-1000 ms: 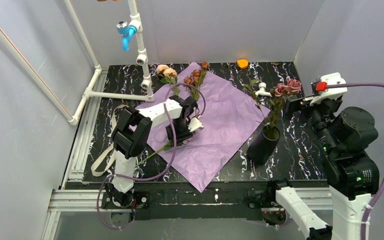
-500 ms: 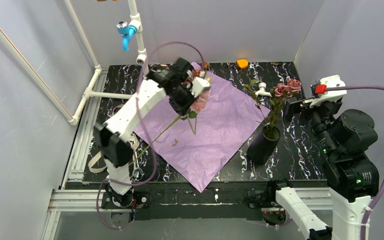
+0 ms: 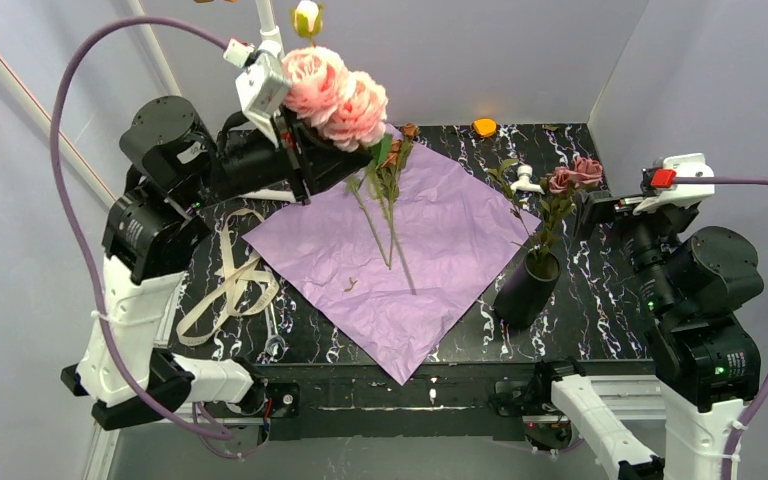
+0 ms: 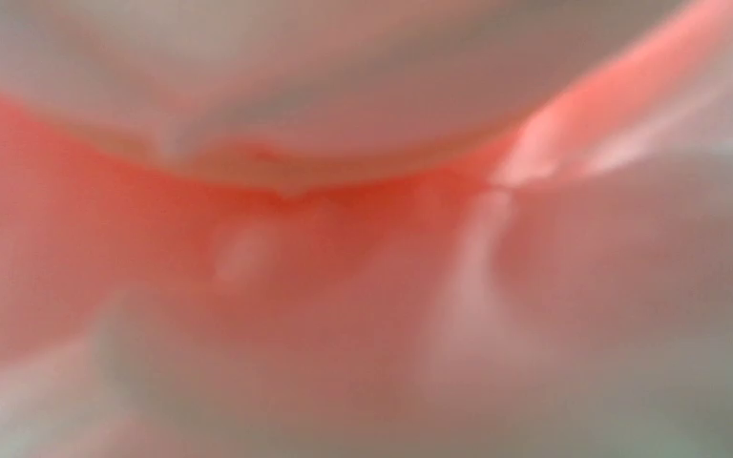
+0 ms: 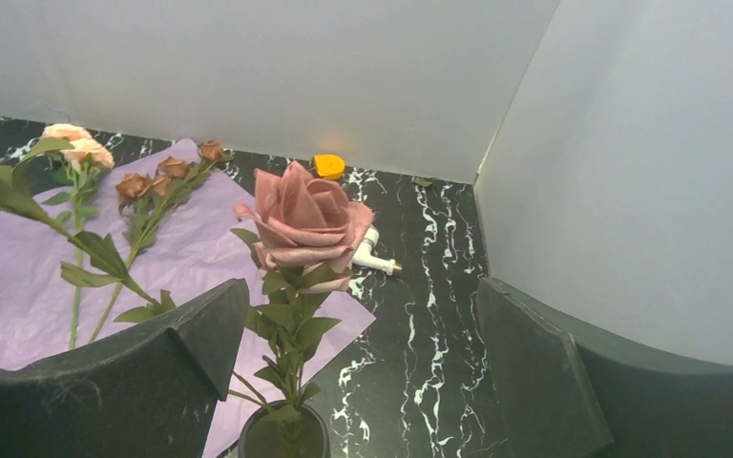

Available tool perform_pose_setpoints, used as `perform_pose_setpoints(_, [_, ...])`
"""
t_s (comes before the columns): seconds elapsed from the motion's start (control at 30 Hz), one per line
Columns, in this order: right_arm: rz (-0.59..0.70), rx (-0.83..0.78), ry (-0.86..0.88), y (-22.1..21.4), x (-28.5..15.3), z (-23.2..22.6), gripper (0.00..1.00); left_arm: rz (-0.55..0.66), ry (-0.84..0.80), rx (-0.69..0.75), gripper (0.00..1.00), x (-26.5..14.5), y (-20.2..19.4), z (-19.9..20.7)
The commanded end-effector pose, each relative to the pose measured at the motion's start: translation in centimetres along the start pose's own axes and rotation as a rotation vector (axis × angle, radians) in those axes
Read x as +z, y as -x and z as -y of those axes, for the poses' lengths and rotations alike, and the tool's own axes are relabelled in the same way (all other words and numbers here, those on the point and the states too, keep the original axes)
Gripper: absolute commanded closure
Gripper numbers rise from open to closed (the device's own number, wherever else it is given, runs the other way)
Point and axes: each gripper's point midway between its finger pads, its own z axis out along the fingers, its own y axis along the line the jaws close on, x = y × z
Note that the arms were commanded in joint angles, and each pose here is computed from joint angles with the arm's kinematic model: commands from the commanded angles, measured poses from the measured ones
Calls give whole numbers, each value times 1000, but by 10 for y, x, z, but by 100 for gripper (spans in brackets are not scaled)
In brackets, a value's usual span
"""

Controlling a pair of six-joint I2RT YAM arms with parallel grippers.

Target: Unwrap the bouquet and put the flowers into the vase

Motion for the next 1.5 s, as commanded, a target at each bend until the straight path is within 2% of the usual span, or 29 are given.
perform_pose_setpoints(0.0, [96, 45, -103, 29, -6, 20, 2, 139, -178, -138, 100, 46, 39, 23])
perform_pose_setpoints(0.23, [103, 86, -188, 33, -6, 35, 2, 270, -337, -106, 100, 83, 87, 76])
perform_pose_setpoints(0.37, [108, 103, -215, 35, -8, 39, 2, 329, -352, -64, 100, 107, 93, 92])
perform_pose_setpoints(0.7, [107, 102, -239, 33, -16, 44, 2, 428, -216, 54, 100, 136, 104, 67])
perform_pose_setpoints(1.0, [104, 93, -241, 32, -17, 44, 2, 322, -197, 74, 100, 171, 60, 54])
perform_pose_setpoints(1.47, [88, 81, -255, 25, -18, 46, 1, 98, -214, -53, 100, 211, -29, 46])
